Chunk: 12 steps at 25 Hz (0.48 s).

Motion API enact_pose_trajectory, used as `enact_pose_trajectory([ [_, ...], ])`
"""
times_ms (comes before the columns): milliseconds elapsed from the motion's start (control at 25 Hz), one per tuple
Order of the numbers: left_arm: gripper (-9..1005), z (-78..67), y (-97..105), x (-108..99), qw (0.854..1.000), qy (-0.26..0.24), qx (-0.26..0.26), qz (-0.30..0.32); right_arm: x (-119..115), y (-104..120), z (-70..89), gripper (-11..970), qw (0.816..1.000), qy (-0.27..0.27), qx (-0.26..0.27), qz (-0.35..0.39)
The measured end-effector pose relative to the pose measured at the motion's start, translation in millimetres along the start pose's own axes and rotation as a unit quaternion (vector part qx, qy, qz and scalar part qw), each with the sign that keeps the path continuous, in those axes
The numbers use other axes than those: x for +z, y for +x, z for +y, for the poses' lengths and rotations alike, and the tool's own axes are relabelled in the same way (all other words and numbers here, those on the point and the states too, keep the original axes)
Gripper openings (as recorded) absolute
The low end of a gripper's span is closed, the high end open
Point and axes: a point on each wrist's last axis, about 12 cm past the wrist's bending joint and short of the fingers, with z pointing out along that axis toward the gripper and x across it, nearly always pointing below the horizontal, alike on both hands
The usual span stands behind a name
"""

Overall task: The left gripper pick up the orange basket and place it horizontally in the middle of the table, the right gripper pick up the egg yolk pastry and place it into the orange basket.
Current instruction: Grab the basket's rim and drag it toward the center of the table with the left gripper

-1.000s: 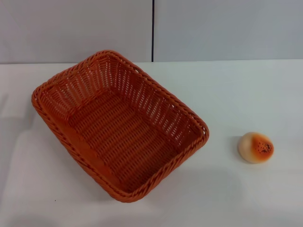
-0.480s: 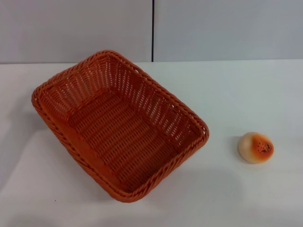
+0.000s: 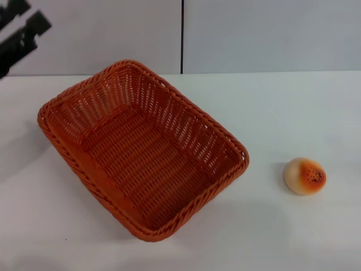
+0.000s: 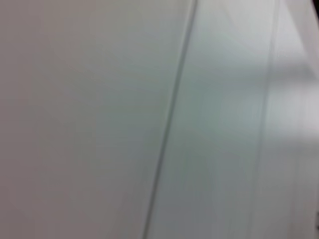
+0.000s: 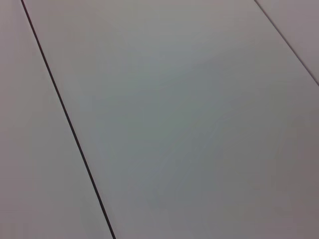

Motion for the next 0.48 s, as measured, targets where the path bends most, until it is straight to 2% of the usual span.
enact_pose_trajectory([
  [120, 741, 5.8, -24, 13, 0.999, 0.031, 0.007, 0.024, -1, -1, -0.7, 780, 1.0, 0.0, 0.001, 0.0],
  [160, 741, 8.3, -38, 21, 0.998, 0.05, 0.013, 0.037, -2, -1, -1.3, 779, 1.0, 0.001, 0.003, 0.0],
  [240, 741, 9.1, -45, 25, 0.997, 0.059, 0.018, 0.045, -2, -2, -1.7, 778, 1.0, 0.001, 0.003, 0.0],
  [360, 740, 11.8, -59, 40, 0.993, 0.076, 0.028, 0.088, -2, -2, -1.8, 776, 1.0, 0.002, 0.003, 0.0],
  [440, 740, 16.0, -67, 55, 0.987, 0.064, 0.033, 0.143, -3, -2, -1.9, 775, 1.0, 0.002, 0.004, 0.001],
  [480, 740, 16.0, -67, 55, 0.987, 0.064, 0.033, 0.143, -3, -2, -1.9, 775, 1.0, 0.002, 0.004, 0.001],
])
